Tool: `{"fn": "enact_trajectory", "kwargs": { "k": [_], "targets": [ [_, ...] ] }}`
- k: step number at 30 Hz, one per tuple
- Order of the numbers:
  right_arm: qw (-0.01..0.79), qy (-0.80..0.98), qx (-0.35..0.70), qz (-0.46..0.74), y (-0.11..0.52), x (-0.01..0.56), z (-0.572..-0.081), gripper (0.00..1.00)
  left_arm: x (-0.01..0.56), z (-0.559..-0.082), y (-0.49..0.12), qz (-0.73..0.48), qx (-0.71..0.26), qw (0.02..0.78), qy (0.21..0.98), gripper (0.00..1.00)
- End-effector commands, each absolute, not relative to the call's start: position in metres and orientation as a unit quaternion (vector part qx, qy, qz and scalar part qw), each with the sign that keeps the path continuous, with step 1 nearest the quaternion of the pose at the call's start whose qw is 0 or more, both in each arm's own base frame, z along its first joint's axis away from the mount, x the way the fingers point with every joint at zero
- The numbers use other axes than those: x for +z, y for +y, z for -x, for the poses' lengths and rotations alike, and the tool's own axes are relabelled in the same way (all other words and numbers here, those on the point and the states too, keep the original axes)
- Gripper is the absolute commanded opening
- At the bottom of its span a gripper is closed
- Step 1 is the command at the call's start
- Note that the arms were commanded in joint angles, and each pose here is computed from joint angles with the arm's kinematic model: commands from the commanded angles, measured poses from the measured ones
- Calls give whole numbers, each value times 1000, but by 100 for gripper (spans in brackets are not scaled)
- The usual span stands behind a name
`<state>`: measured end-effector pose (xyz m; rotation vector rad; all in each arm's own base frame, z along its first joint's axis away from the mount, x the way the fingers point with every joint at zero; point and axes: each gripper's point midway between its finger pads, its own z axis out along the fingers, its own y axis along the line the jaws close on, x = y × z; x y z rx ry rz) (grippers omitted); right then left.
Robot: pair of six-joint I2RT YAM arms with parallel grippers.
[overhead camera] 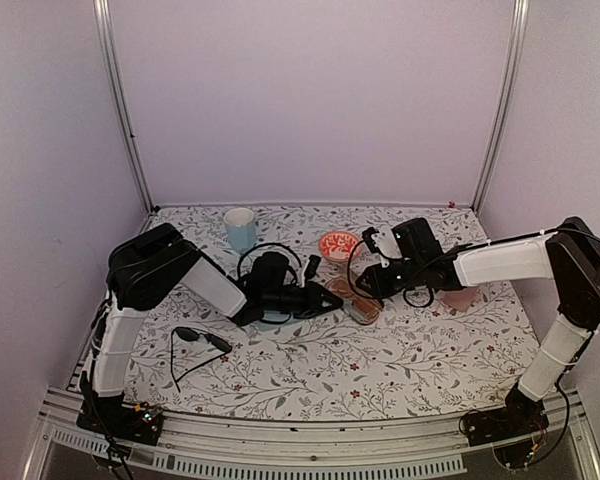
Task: Organize the sunglasses
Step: Close the case with sunglasses at the center of the board.
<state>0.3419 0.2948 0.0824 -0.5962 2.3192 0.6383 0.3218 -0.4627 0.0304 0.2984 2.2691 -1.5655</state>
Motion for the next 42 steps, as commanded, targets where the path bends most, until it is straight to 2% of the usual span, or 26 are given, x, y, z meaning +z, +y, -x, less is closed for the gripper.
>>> {"fn": "enact_trajectory", "kwargs": {
  "k": [1, 13, 42],
  "targets": [
    [253, 882, 299, 261, 331, 59, -293, 30, 11, -307, -463, -109, -554, 165, 809, 15],
    [230, 886, 302, 265, 342, 41, -277, 30, 7, -300, -459, -106, -556, 163, 808, 14],
    [251, 905, 240, 245, 322, 47, -299, 26, 27, -294, -435, -112, -511, 190, 830, 15]
  ]
}}
